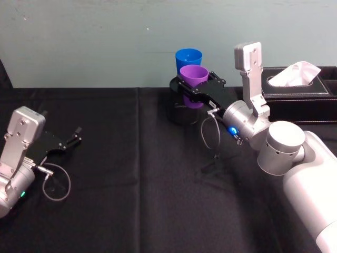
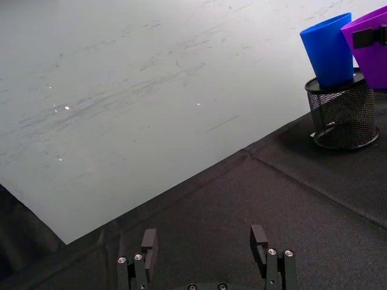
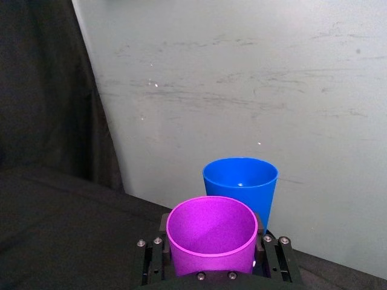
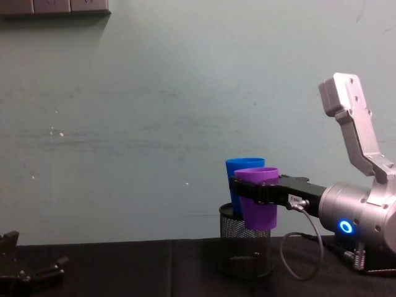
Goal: Pick up one cup with a gripper and tap it against the other cup.
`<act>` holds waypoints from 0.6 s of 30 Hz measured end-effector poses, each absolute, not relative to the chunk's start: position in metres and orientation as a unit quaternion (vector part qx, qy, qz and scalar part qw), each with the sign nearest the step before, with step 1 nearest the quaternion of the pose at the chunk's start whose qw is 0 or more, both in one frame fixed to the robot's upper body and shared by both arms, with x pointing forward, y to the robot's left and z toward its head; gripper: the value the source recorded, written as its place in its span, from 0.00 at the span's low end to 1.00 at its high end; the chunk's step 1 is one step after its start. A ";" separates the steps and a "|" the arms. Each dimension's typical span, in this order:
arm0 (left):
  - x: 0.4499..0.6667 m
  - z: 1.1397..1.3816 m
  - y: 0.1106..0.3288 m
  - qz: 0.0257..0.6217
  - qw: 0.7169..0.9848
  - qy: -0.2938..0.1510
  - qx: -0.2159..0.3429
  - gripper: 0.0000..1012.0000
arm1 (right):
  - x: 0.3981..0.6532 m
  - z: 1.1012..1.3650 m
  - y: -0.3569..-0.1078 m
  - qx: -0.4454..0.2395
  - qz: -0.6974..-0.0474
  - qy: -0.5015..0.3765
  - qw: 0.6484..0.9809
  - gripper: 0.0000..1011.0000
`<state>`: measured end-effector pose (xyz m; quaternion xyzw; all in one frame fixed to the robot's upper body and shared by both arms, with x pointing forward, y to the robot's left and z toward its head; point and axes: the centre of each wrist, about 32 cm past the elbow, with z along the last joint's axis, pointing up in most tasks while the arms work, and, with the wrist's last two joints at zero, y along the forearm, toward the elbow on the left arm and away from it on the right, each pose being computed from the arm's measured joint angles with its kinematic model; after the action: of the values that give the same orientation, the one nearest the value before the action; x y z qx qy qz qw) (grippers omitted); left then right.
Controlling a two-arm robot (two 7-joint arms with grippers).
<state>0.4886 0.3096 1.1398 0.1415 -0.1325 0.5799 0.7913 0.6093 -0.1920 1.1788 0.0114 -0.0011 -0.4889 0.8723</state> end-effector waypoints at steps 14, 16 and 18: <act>0.489 1.140 0.310 0.580 0.791 -0.132 0.141 0.99 | 0.609 1.179 -0.192 0.011 -0.489 -0.001 0.872 0.73; 0.489 1.140 0.310 0.580 0.791 -0.132 0.141 0.99 | 0.609 1.179 -0.192 0.011 -0.489 -0.001 0.872 0.73; 0.489 1.140 0.310 0.580 0.791 -0.132 0.141 0.99 | 0.609 1.179 -0.192 0.011 -0.489 -0.001 0.872 0.73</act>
<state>0.4886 0.3096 1.1398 0.1415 -0.1324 0.5799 0.7913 0.6093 -0.1920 1.1788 0.0114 -0.0011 -0.4889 0.8723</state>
